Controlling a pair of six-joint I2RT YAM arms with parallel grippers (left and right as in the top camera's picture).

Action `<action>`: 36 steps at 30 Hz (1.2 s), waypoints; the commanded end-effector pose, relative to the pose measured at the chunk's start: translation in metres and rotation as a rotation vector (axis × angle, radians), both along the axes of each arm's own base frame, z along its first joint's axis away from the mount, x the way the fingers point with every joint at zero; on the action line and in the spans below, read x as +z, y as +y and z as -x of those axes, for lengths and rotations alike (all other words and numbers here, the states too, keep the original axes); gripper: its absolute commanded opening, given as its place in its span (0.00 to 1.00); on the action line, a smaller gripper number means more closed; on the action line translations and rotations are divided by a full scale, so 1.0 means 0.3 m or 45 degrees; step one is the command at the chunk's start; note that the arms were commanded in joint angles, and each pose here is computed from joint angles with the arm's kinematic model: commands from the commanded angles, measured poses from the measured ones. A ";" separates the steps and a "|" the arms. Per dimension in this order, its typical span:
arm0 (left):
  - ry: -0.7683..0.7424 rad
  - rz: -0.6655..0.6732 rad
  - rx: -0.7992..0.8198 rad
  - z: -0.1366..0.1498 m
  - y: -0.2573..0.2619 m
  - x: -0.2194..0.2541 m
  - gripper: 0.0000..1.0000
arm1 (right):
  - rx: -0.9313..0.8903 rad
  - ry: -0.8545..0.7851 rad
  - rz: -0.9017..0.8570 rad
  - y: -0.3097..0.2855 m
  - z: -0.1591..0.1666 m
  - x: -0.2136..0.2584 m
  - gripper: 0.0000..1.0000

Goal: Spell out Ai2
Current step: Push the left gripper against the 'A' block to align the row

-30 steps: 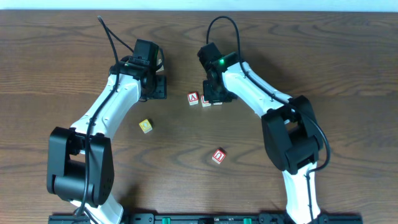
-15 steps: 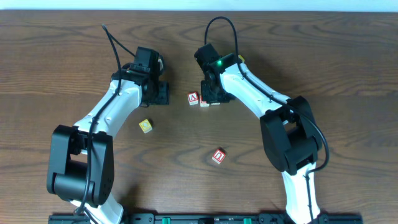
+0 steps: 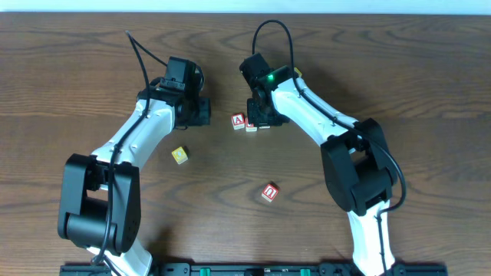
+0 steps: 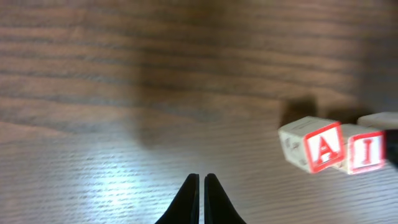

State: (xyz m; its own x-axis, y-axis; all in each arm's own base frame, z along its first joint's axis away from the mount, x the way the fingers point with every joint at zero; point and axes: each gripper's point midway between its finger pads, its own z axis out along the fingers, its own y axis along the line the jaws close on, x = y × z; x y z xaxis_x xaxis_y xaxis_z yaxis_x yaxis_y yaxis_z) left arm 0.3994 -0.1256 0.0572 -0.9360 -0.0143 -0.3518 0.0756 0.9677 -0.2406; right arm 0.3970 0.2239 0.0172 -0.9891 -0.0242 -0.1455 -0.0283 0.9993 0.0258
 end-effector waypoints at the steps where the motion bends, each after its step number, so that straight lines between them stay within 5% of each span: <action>1: 0.056 0.095 0.013 0.006 -0.039 -0.041 0.06 | -0.020 0.008 -0.004 0.006 0.009 -0.005 0.01; 16: 0.120 0.260 -0.023 -0.002 -0.155 -0.131 0.06 | -0.020 -0.020 -0.022 0.017 -0.009 -0.002 0.02; 36: 0.070 0.275 -0.091 -0.004 -0.231 -0.116 0.06 | -0.017 -0.024 -0.023 0.018 -0.011 -0.001 0.02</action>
State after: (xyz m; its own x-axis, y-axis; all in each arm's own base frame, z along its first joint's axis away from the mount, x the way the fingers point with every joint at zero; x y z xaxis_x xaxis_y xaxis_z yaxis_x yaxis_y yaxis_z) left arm 0.4054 -0.1922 0.0303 -0.9474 -0.0199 -0.3195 0.1305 0.8874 -0.4422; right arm 0.4022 0.2283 0.0182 -0.9860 -0.0153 -0.1658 -0.0232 0.9987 0.0458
